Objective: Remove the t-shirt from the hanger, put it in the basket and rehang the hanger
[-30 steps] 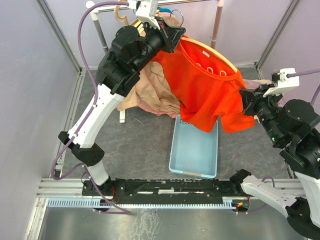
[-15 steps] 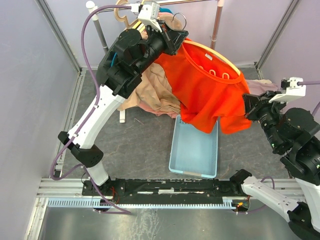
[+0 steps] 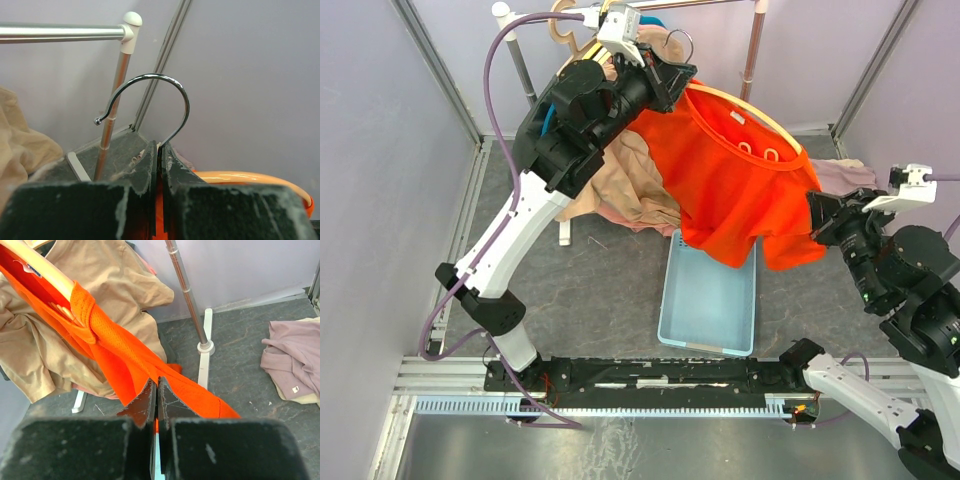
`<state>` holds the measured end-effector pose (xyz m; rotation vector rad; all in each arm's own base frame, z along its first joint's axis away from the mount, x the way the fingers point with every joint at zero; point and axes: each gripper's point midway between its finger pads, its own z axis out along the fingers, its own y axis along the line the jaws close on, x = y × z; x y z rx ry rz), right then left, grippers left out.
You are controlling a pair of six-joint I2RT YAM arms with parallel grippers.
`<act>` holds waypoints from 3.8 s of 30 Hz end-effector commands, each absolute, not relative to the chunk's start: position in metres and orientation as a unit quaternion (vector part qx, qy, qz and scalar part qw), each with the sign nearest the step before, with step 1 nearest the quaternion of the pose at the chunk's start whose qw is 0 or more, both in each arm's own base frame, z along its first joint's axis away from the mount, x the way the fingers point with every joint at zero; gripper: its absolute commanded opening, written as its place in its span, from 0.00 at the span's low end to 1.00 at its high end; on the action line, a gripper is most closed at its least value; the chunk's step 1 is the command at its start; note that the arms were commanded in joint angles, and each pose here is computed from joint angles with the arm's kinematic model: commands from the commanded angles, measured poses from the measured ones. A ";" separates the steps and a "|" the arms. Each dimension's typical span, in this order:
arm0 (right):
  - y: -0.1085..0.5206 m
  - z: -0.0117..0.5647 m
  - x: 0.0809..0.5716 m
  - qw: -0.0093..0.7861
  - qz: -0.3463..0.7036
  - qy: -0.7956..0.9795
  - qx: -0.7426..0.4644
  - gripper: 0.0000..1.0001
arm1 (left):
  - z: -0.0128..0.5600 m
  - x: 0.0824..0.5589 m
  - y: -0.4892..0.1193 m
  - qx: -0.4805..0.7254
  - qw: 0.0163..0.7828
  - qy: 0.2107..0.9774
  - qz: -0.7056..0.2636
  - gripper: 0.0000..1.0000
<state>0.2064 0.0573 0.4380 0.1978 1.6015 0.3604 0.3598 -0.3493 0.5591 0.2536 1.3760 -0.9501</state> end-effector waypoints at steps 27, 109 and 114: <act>0.060 0.416 0.206 0.646 0.139 0.748 0.065 0.38 | 0.657 0.321 -0.307 0.056 0.710 0.507 -0.487 0.03; 0.190 0.447 0.268 0.519 0.218 0.814 -0.145 0.36 | 0.539 0.290 -0.378 0.316 0.627 0.561 -0.438 0.03; 0.191 0.448 0.270 0.521 0.218 0.813 -0.143 0.22 | 0.540 0.288 -0.377 0.317 0.629 0.558 -0.439 0.03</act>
